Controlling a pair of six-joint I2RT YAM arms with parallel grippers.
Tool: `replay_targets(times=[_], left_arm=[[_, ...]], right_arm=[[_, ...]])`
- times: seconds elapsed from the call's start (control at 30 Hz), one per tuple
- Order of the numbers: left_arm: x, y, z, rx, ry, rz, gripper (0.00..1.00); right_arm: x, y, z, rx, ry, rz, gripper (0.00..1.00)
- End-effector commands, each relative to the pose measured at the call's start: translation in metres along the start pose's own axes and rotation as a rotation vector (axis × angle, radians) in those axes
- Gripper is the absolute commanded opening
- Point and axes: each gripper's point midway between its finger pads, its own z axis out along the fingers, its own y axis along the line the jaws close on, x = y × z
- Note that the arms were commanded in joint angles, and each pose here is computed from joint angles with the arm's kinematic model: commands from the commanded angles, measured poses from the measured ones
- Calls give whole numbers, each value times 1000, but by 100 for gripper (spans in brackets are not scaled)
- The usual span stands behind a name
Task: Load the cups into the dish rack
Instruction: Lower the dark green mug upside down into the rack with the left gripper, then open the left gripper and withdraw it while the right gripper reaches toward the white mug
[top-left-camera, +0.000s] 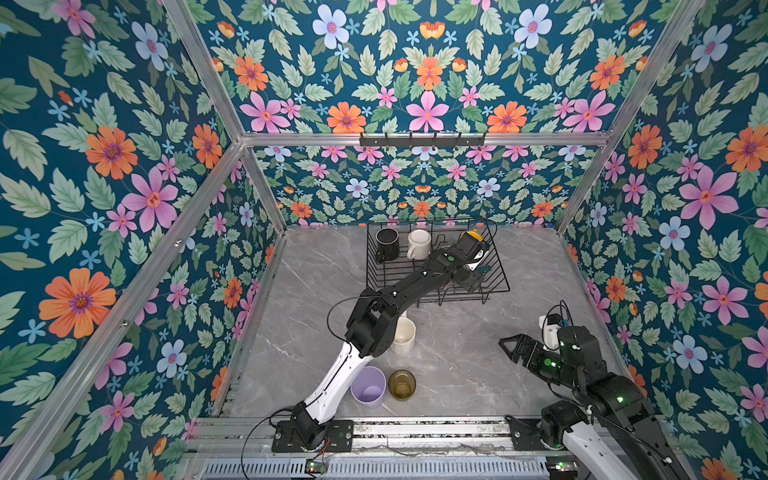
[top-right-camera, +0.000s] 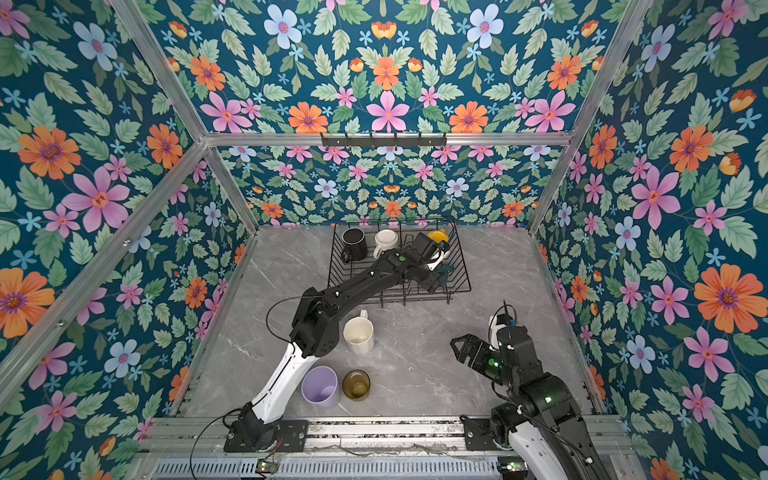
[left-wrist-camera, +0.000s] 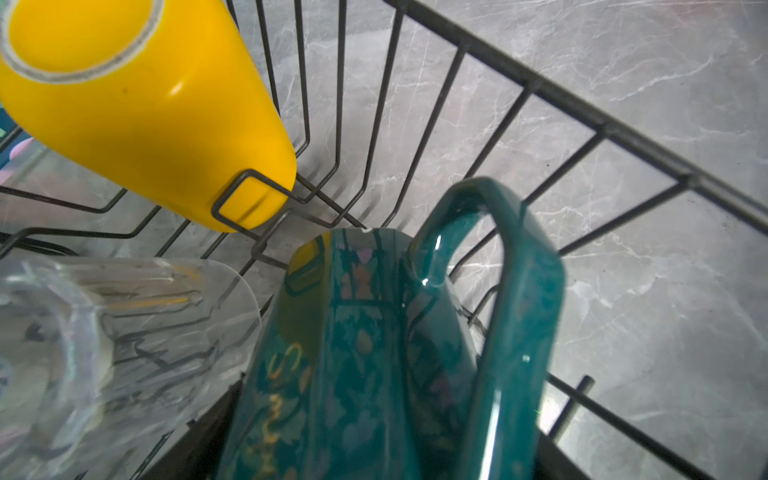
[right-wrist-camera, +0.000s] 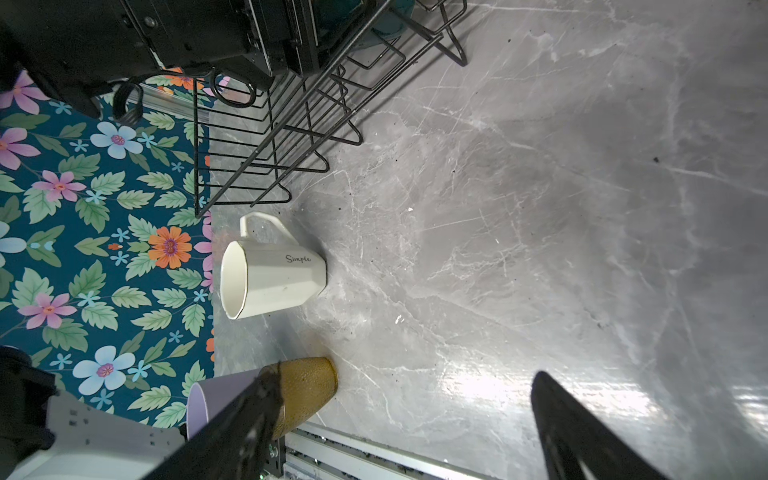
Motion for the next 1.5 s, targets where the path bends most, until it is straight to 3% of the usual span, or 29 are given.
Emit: replay_targets(times=[0.0, 0.2, 0.37, 0.73, 0.97, 1.23, 1.47], left_arm=[[-14, -8, 0, 28, -55, 8, 25], [-17, -6, 0, 16, -75, 10, 75], [-22, -7, -3, 24, -99, 8, 90], [-31, -7, -14, 27, -138, 4, 98], [-52, 4, -49, -31, -239, -13, 99], [-69, 54, -145, -165, -454, -130, 100], [-19, 127, -236, -259, -589, -336, 100]], right_arm=[[-4, 5, 1, -25, -16, 2, 94], [-4, 6, 2, -31, -14, 8, 94], [-3, 5, 3, -32, -11, 9, 94], [-3, 6, 2, -37, -13, 10, 94], [-8, 6, -2, -16, -30, -5, 93], [-17, 10, -6, 30, -32, -40, 89], [-25, 18, 1, 50, -4, -41, 84]])
